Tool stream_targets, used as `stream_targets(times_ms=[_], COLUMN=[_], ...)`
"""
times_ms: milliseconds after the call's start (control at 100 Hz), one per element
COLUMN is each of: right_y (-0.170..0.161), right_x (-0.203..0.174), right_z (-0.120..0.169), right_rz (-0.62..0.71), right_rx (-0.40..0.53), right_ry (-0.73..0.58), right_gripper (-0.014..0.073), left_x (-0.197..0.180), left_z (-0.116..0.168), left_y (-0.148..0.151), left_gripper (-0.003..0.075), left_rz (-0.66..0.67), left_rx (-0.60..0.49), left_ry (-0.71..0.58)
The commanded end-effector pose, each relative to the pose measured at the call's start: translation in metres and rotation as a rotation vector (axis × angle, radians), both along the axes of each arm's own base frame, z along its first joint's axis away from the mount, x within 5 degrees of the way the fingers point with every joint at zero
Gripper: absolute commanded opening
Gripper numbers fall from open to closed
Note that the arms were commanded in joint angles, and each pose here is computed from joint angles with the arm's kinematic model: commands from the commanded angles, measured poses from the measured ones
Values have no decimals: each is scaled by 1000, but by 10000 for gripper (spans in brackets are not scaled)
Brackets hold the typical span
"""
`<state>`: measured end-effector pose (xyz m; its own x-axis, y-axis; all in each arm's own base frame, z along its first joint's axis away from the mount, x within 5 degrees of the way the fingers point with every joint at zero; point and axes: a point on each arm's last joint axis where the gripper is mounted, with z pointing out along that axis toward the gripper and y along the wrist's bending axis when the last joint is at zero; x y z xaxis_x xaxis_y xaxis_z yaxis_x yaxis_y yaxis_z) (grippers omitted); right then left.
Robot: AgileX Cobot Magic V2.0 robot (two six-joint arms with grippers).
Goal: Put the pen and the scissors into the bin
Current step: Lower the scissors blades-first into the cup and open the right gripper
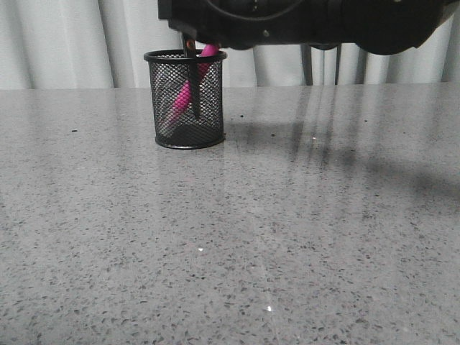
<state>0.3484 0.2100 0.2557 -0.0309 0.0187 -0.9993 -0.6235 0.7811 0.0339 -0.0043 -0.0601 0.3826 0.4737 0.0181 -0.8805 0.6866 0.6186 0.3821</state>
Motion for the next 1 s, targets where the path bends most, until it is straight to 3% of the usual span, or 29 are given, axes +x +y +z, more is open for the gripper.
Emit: stream_targets(times_ms=[0, 420, 990], right_y=[-4, 5, 9], right_x=[-2, 1, 0], right_z=[30, 10, 8], right_rz=[-6, 8, 21], right_rx=[53, 30, 39], right_ry=[-86, -39, -46], right_gripper=[-69, -69, -35], left_x=[1, 1, 1], left_z=[9, 9, 9], left_y=[1, 1, 1], left_gripper=[125, 125, 125], left_rz=[-11, -6, -6], left_rx=[-57, -60, -60], left_ry=[13, 13, 13])
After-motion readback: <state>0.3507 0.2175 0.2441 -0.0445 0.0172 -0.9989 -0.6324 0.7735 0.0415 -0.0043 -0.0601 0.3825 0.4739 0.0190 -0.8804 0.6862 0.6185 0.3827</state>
